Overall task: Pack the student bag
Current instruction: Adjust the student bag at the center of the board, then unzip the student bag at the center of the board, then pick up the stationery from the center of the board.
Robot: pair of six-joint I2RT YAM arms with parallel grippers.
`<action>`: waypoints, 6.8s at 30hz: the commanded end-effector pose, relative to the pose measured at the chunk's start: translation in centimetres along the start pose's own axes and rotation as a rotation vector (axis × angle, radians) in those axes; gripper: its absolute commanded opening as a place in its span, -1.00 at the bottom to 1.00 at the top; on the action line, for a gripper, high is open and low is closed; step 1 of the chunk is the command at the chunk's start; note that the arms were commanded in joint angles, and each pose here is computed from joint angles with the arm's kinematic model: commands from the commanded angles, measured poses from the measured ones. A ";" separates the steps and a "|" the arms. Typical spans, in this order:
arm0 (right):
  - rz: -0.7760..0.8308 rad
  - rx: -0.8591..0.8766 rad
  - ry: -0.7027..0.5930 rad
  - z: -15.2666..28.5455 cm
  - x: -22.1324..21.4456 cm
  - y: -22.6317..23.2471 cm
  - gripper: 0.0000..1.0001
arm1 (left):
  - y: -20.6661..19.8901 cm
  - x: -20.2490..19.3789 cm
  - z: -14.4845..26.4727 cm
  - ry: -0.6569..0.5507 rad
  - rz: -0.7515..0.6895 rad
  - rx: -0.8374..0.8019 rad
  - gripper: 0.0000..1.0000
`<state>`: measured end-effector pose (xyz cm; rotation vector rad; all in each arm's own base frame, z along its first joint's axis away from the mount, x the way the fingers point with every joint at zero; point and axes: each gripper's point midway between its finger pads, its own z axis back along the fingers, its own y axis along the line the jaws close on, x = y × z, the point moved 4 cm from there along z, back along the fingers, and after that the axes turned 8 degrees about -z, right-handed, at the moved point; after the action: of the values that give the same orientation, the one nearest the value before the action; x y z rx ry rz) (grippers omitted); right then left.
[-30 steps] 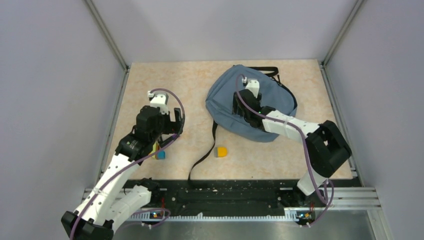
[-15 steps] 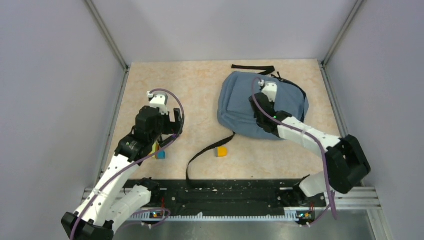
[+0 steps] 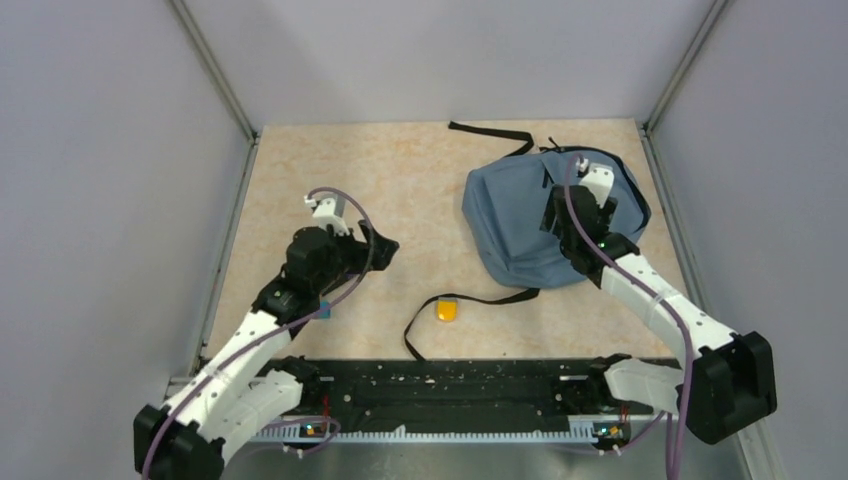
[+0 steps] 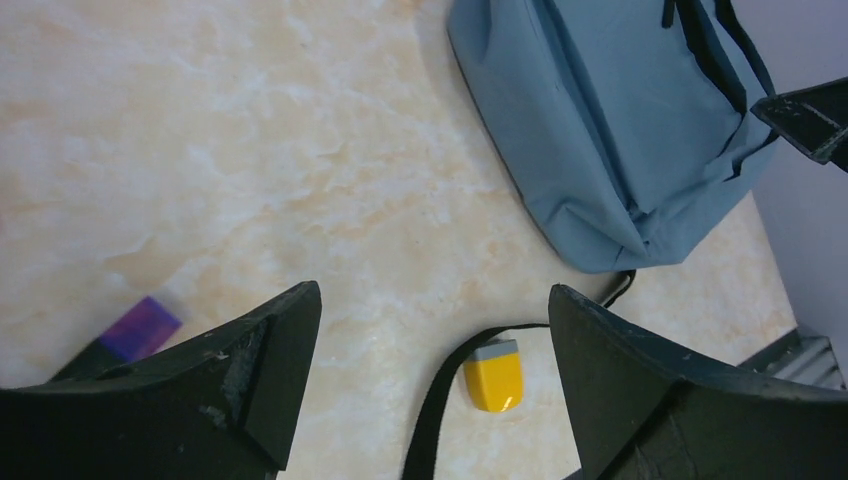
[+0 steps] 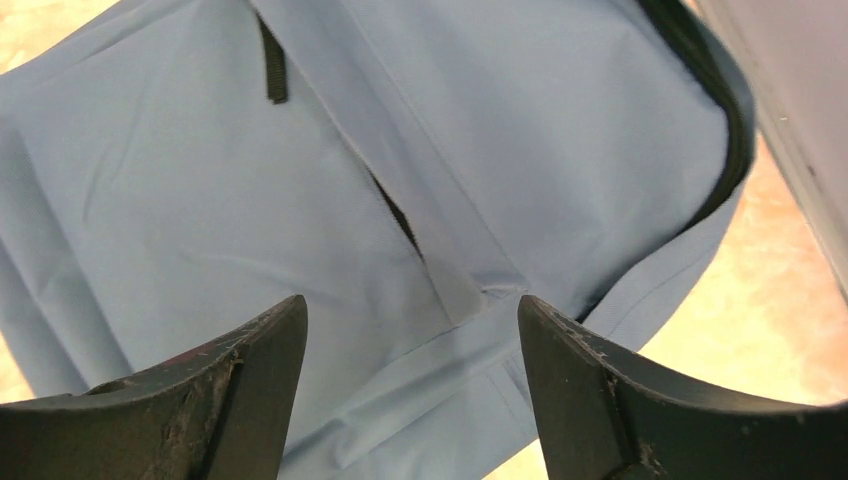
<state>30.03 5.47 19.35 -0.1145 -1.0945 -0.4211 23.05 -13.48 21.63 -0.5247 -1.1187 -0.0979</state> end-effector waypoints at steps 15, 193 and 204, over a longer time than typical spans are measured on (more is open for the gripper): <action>-0.035 0.192 0.023 -3.3 2.3 7.4 0.40 | -8.9 1.5 -18.0 -0.013 0.147 -0.291 0.78; 0.028 0.604 0.357 -0.7 2.1 8.1 0.67 | -10.7 -1.9 -16.9 0.048 -0.042 -0.352 0.34; 0.005 0.603 0.285 4.2 1.1 5.9 0.67 | -11.5 -8.0 -11.8 0.100 -0.183 -0.203 0.34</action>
<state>30.91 11.46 21.89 0.4475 -0.8371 -0.0691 27.52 -30.65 13.58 -0.7070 -0.9651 -0.4113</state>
